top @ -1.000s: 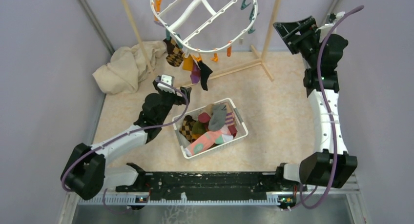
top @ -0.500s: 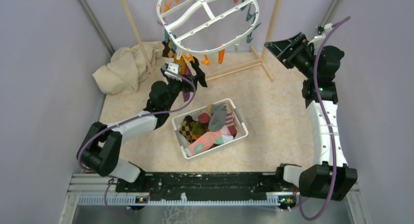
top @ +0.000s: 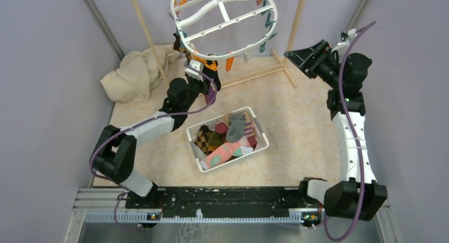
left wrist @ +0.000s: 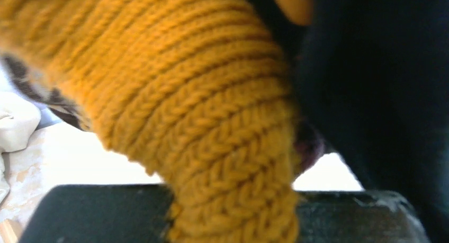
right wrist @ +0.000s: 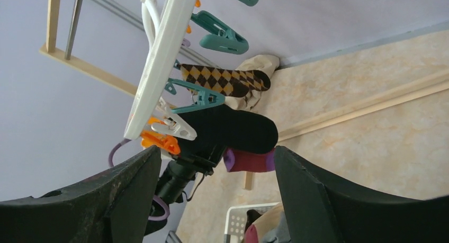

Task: Remove the socks clipped to the hanger
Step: Remove the sock from the hanger.

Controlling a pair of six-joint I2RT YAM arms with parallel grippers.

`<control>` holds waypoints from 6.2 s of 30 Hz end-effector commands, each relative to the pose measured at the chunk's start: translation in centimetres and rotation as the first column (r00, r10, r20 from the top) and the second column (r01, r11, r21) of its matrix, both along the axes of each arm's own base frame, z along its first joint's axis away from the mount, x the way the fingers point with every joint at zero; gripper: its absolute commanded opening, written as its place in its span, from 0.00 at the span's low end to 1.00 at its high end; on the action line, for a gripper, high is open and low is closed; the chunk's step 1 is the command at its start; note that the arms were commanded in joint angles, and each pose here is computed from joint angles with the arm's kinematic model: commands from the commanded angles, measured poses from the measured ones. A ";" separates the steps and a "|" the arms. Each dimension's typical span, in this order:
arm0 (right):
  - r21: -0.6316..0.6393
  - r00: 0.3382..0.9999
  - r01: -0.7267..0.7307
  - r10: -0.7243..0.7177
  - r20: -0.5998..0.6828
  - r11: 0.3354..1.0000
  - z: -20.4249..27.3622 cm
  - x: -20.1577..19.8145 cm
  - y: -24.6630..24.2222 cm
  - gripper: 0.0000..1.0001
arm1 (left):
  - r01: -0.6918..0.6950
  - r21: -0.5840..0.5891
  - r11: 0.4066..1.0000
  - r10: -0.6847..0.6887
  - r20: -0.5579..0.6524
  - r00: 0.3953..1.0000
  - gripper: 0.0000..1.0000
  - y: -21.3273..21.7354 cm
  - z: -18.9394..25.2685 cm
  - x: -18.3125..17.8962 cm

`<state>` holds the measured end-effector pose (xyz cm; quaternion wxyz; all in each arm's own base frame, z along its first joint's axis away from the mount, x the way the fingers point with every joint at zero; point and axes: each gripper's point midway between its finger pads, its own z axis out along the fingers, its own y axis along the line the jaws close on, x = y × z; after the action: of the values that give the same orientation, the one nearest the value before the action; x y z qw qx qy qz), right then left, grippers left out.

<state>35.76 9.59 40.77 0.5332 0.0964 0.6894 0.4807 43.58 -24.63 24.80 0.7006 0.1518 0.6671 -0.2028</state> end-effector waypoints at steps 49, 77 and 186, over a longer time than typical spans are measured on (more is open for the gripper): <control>-0.310 0.927 -0.207 0.287 0.239 0.928 6.4 -5.7 12.7 0.54 | -0.026 0.119 0.993 0.007 0.157 0.988 0.12 -6.8 10.4 -12.4; -0.487 0.958 0.074 0.073 0.276 0.871 6.4 -4.1 13.3 0.54 | -0.372 0.395 0.840 0.299 0.236 0.925 0.11 -2.9 5.1 -11.0; -0.152 0.936 -0.254 0.283 0.210 0.955 3.5 -5.7 21.1 0.67 | 0.755 -0.338 0.562 -0.811 -0.046 0.583 0.08 -8.2 9.4 -21.2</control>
<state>30.50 31.56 40.73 0.4984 -0.0868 0.6945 0.5116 23.16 -32.95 33.41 0.4791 0.2996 0.5805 -0.5863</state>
